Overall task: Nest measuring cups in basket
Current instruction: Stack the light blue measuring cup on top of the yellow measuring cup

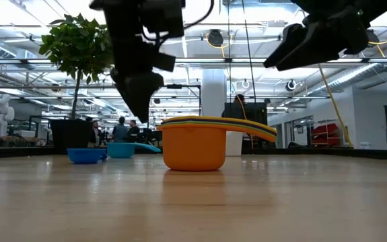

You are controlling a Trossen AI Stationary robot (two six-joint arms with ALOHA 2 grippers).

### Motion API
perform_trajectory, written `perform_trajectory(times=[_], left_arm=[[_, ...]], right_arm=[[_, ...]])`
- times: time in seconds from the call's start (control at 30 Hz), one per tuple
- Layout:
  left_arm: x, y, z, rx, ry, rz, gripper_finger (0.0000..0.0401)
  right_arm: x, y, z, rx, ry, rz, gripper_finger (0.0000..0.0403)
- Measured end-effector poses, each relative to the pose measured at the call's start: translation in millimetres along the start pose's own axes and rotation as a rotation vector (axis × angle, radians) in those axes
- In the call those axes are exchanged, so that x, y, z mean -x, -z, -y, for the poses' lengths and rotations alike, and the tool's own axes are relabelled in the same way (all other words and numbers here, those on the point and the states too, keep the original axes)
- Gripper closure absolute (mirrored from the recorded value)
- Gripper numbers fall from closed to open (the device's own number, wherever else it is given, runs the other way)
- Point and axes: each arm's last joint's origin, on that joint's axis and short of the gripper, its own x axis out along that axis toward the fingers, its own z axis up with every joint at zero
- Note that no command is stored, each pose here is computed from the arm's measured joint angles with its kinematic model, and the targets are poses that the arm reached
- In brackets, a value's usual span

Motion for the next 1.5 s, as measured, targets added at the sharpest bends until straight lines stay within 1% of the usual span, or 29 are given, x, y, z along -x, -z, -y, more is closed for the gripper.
perform_trajectory(times=[0.1,0.2,0.27,0.37,0.5,0.6,0.8,0.93,1.1,1.27,1.37,1.43,1.5], left_arm=[[-11,-7,-22,0.021,0.044,-0.067,0.0146],[-22,-9,-47,0.113,0.063,-0.165,0.0146],[-28,-9,-61,0.186,0.047,-0.209,0.0146],[-32,-10,-72,0.236,0.046,-0.233,0.0146],[-32,-11,-71,0.205,0.074,-0.232,0.0146],[-35,-12,-62,0.182,0.086,-0.215,0.0146],[-44,-8,-43,0.062,0.078,-0.251,0.0146],[-52,-6,-38,0.002,0.063,-0.277,0.0146],[-63,-5,-37,-0.024,0.006,-0.293,0.0146],[-73,5,-38,-0.028,-0.007,-0.319,0.0146],[-79,13,-39,-0.038,-0.037,-0.336,0.0147],[-83,16,-39,-0.045,-0.04,-0.33,0.0156],[-85,19,-37,-0.056,-0.039,-0.313,0.0177]], right_arm=[[1,2,1,0.014,0.034,-0.026,0.009],[1,4,2,0.023,0.056,-0.043,0.009],[1,4,2,0.025,0.066,-0.047,0.009],[1,4,2,0.024,0.067,-0.046,0.009],[1,4,2,0.024,0.067,-0.046,0.009],[1,4,2,0.024,0.067,-0.045,0.009],[1,3,2,0.037,0.069,-0.035,0.009],[1,1,2,0.034,0.072,-0.017,0.009],[1,0,2,0.033,0.072,-0.013,0.009],[1,0,2,0.034,0.072,-0.013,0.009],[1,0,2,0.034,0.072,-0.013,0.009],[1,0,2,0.034,0.072,-0.013,0.009],[1,0,2,0.037,0.072,-0.013,0.009]])
